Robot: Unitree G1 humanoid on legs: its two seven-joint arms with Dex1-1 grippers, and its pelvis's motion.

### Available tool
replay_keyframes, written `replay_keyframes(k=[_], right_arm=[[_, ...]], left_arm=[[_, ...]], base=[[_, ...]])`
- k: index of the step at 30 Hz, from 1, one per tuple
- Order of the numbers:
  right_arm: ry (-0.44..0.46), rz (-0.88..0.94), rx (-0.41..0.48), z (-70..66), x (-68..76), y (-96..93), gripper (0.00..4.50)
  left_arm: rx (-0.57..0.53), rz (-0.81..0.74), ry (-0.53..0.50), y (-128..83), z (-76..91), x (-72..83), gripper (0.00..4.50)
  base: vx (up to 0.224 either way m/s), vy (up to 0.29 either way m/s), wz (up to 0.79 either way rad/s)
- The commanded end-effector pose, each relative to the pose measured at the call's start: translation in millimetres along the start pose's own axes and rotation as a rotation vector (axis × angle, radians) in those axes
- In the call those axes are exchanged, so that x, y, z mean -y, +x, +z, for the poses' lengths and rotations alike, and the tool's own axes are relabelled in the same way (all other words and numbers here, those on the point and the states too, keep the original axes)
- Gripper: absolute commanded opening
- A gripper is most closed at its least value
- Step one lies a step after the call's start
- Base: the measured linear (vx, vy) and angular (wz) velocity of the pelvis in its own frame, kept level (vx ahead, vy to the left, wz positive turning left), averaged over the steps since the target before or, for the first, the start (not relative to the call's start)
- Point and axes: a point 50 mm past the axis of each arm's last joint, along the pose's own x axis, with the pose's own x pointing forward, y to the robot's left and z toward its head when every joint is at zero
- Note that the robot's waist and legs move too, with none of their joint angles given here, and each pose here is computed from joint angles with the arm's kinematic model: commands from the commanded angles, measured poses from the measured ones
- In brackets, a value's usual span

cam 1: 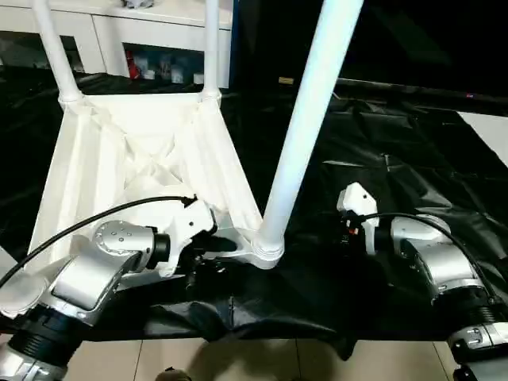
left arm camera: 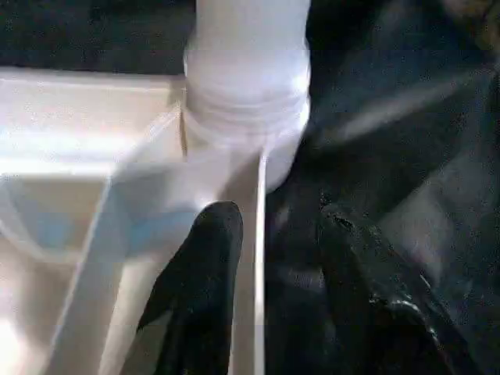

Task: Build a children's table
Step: Rotate leg to tighten

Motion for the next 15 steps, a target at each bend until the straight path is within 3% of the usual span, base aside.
replay_keyframes(k=[1, 15], right_arm=[[0.000, 0.011, -0.004, 1.0, -1.5, -1.2, 2.73], [0.018, 0.039, 0.003, 2.2, -5.5, 2.0, 2.73]], left_arm=[[-0.037, -0.004, 0.007, 1.9, -3.7, 1.5, 1.42], [-0.065, 0.011, -0.018, 0.1, -10.2, -3.9, 0.22]], base=[[0.000, 0.000, 0.00], [0.000, 0.000, 0.00]])
